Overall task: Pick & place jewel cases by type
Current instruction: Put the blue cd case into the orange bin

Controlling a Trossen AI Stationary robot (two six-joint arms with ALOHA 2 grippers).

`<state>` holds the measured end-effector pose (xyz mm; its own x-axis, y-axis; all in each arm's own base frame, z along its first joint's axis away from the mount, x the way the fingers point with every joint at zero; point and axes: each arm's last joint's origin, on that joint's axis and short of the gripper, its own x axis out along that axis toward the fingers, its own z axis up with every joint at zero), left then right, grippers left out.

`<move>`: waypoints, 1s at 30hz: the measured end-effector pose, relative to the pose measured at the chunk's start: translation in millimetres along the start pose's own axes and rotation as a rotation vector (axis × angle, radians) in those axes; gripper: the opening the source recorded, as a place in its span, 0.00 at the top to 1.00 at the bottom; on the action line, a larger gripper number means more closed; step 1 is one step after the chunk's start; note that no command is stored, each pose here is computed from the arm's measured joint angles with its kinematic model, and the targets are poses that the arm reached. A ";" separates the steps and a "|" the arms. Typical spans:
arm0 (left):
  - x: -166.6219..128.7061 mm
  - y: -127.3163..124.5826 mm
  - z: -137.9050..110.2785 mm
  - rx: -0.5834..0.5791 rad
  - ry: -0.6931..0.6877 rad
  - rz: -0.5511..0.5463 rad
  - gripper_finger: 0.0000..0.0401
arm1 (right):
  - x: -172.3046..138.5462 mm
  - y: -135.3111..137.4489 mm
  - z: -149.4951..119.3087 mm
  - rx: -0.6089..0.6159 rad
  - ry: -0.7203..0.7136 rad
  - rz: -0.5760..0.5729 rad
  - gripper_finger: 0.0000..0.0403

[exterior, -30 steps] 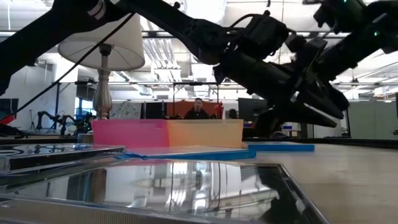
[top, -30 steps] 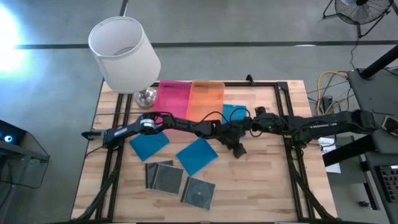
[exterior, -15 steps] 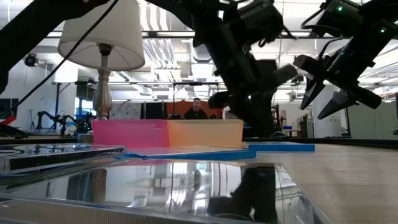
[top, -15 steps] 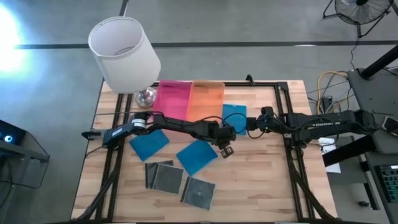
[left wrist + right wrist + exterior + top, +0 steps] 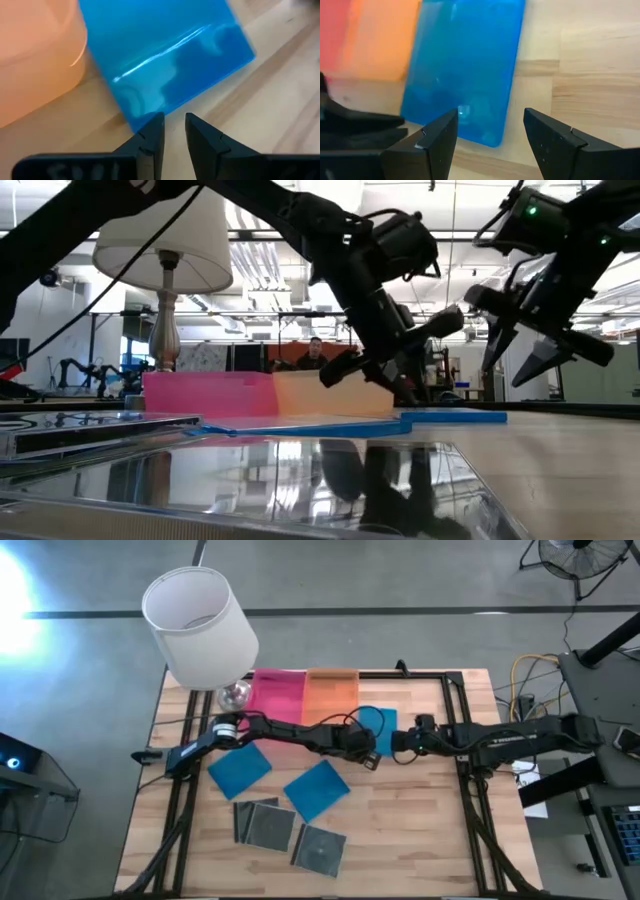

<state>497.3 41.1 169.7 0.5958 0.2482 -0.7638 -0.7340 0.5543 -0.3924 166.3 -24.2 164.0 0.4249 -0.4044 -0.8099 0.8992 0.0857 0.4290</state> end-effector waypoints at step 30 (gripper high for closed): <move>-133.9 28.7 -52.3 0.235 -0.239 0.014 0.85 | 50.9 40.6 -42.7 -0.185 0.235 0.127 0.45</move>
<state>379.4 -17.8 233.9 0.6663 0.4211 -0.6155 -0.6638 0.7109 -0.2322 228.9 -2.4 123.2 0.5284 -0.1607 -0.8337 0.8318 0.2949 0.4703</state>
